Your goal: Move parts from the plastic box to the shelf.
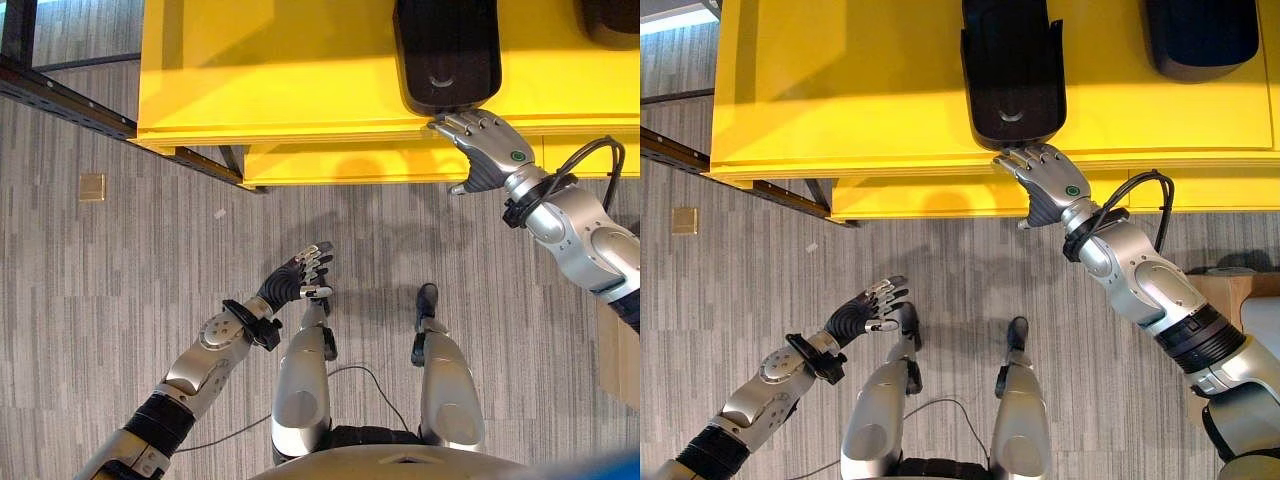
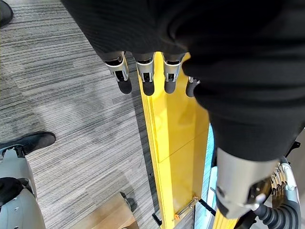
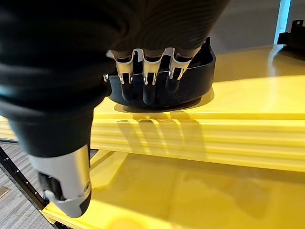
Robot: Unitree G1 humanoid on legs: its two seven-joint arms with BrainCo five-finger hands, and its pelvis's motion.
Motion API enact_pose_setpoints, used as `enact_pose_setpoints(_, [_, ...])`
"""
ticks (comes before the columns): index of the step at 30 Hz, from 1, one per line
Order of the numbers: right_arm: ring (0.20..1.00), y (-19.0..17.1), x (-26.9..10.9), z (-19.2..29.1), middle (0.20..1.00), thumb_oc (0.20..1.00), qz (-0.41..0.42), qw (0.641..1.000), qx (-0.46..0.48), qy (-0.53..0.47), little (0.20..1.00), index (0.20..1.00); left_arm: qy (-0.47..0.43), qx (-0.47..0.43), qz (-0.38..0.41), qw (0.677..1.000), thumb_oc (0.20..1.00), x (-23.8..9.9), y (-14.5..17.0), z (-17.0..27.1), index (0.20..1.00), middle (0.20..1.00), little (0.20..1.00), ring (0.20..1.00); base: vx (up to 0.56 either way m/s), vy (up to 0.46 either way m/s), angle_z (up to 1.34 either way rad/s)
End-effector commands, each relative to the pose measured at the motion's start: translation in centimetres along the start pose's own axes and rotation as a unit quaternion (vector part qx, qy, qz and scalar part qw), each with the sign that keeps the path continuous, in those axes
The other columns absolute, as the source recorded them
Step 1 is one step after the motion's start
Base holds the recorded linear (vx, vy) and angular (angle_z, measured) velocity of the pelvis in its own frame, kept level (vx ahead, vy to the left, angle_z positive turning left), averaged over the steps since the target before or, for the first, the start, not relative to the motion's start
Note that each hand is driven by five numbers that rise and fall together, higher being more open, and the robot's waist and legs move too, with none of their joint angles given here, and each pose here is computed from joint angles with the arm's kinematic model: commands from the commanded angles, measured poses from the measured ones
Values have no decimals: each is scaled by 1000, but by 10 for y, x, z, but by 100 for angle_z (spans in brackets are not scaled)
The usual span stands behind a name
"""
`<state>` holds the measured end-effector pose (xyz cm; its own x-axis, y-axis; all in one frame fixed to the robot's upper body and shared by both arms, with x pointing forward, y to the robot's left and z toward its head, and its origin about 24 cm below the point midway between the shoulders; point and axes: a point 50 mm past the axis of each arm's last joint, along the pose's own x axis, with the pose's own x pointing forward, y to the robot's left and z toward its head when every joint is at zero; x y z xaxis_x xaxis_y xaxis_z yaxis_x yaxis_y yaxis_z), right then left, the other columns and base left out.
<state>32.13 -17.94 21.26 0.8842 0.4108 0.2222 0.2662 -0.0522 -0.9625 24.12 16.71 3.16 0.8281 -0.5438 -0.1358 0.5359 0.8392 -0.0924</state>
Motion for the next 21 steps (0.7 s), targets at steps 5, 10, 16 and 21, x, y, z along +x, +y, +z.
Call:
enact_pose_setpoints(5, [1000,-35,19,-1,1000,1000,-67,997,-30,0,1000,1000,-19,-5,-23,1000,1000,-2,-12,1,1000,1000,1000,1000,0,0,0])
enact_pose_setpoints(10, [1000,-37,20,-2,1000,1000,-71,997,-27,3,1000,1000,-19,-5,-25,1000,1000,-2,-13,1,1000,1000,1000,1000,0,0,0])
enact_pose_setpoints(16, [1000,-40,23,-3,1000,1000,-83,996,-27,8,1000,1000,-16,-4,-28,999,1000,-2,-13,0,1000,1000,1000,1000,0,0,0])
enact_pose_setpoints(21, [1000,-44,26,-4,1000,1000,-88,996,-31,10,1000,1000,-16,-3,-29,999,1000,-1,-14,1,1000,1000,1000,1000,0,0,0])
